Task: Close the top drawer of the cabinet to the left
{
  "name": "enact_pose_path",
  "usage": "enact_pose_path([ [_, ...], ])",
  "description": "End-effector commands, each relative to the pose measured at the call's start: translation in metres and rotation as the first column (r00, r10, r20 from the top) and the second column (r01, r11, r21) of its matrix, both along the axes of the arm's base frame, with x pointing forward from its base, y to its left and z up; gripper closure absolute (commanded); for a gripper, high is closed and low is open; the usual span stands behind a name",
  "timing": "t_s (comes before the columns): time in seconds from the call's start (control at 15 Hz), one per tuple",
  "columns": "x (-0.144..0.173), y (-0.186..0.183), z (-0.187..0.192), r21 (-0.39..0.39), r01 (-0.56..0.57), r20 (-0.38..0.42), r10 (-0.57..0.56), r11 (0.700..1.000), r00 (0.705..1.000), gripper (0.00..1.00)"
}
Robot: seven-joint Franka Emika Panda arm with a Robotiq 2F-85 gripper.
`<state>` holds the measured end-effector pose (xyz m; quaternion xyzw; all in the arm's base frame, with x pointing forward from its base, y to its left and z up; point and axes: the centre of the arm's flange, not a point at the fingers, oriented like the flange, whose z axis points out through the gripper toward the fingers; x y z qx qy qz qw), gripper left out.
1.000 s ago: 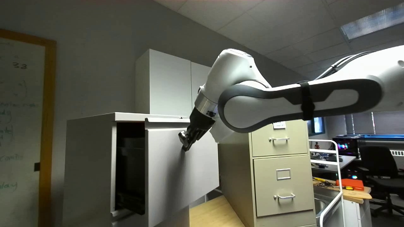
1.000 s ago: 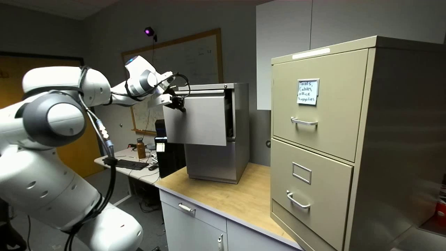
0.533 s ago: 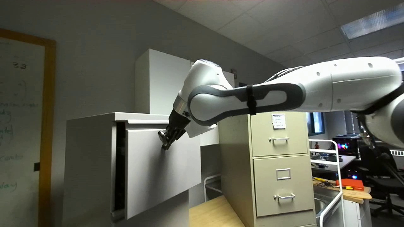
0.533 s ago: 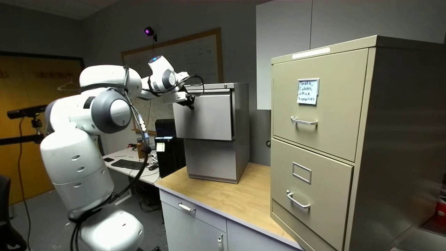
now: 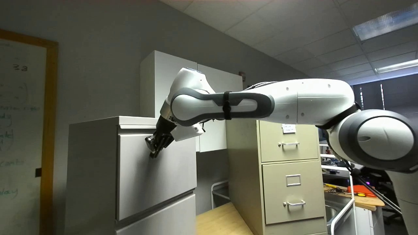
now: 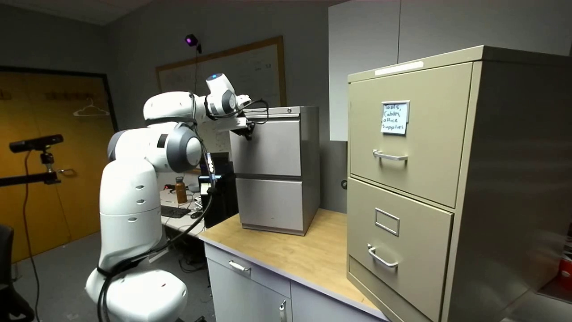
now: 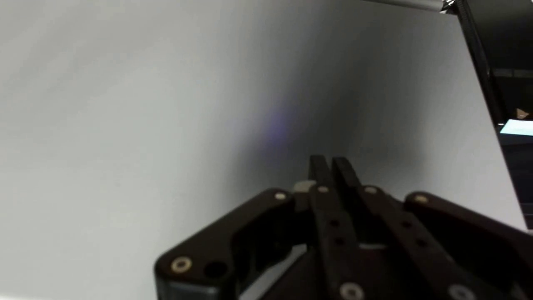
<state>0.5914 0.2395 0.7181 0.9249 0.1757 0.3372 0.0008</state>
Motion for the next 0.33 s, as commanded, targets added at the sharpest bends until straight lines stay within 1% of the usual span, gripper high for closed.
enact_pose_path([
  [0.0,0.0353,0.0169,0.0207,-0.005,-0.034,-0.008,0.034,0.999,0.999,0.91],
  [0.27,0.0415,0.018,0.0193,-0.017,-0.021,-0.046,0.02,1.0,0.999,0.92],
])
